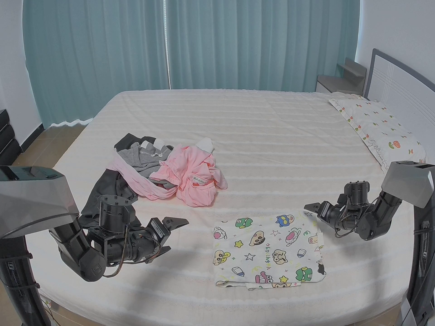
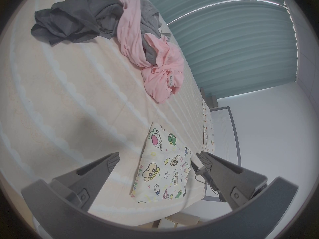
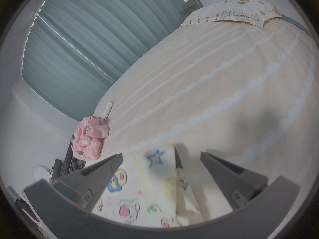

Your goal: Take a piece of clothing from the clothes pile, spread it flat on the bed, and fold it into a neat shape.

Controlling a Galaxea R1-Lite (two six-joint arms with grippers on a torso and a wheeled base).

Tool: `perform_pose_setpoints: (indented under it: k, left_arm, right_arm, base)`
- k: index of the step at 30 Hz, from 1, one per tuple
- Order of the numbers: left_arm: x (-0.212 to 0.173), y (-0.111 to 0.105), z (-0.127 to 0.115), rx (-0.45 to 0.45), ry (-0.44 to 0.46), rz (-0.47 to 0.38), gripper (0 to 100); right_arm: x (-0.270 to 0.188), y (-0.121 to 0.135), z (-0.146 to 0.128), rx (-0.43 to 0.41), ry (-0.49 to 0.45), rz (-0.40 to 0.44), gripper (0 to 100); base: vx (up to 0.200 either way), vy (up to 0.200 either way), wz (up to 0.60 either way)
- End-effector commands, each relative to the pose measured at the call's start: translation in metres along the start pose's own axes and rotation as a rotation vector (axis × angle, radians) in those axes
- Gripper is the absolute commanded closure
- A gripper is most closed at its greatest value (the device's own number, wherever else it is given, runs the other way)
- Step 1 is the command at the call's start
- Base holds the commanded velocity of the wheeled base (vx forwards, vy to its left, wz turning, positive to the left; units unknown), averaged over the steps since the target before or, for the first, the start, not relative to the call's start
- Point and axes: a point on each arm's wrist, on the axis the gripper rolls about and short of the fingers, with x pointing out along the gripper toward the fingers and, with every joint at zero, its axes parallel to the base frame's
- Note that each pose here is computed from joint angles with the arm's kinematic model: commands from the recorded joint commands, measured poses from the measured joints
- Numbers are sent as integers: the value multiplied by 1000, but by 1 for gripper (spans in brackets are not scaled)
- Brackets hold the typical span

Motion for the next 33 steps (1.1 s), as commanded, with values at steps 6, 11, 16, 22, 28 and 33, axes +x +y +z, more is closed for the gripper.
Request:
perform_pose_setpoints:
  k: [6,11,16,22,28,33]
  left_arm:
    - [54,-11,-32,250,5,89,0]
    - [78,1,-36,321,15,132,0]
    - [91,4,-47,452,49,132,0]
    - [104,4,-55,520,67,122,0]
    - [114,-9,-65,540,103,115,0]
    - [120,-17,-67,551,124,120,0]
  right_arm:
    - [-39,-12,-34,-105,173,-47,0]
    - [-42,-13,-45,-169,208,-54,0]
    - [-36,-6,-54,-220,210,-38,0]
    - [-33,-1,-65,-248,214,-20,0]
    - [-21,0,-74,-274,170,-4,0]
    - [-19,8,-81,-297,186,14,0]
  base:
    - [0,0,0]
    - [0,0,0]
    - [0,0,0]
    - [0,0,0]
    - [0,0,0]
    - [0,0,0]
